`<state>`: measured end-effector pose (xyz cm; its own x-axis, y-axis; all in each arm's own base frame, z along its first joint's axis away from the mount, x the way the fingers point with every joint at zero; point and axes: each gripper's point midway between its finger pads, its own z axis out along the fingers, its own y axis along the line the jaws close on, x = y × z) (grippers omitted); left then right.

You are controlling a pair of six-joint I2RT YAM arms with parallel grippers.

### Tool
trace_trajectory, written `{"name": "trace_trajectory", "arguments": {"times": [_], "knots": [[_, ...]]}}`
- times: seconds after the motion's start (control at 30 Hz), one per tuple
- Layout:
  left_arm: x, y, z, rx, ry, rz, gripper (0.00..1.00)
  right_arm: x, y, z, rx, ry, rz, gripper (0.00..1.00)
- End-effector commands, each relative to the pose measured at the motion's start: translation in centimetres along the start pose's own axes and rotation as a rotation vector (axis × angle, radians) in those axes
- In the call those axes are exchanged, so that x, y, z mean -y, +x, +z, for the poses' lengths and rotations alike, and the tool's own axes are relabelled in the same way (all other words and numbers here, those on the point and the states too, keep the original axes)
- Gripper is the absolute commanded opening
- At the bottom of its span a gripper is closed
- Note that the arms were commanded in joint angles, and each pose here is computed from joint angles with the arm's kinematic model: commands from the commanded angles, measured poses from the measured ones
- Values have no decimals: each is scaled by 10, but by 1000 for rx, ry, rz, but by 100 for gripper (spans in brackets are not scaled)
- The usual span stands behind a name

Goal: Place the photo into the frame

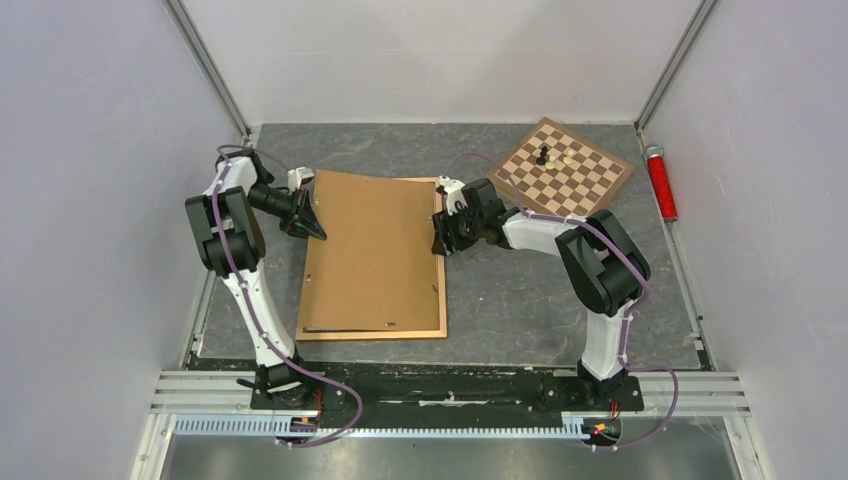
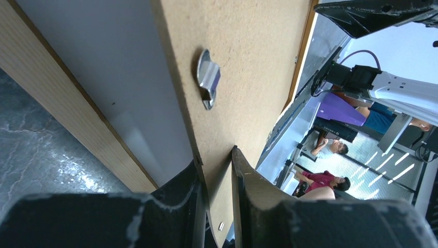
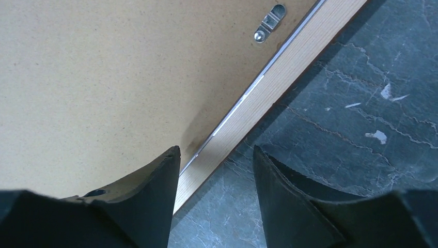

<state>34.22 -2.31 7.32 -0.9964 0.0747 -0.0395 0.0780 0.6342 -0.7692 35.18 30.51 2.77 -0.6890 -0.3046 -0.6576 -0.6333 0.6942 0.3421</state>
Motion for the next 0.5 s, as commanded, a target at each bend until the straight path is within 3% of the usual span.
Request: {"name": "trace_trajectory", "arguments": {"times": [0.0, 0.47], "knots": [[20, -1, -25, 13, -24, 145, 2, -1, -20, -1, 42, 11, -34, 56], [53, 3, -32, 54, 116, 189, 2, 0, -19, -3, 43, 18, -44, 50]]}}
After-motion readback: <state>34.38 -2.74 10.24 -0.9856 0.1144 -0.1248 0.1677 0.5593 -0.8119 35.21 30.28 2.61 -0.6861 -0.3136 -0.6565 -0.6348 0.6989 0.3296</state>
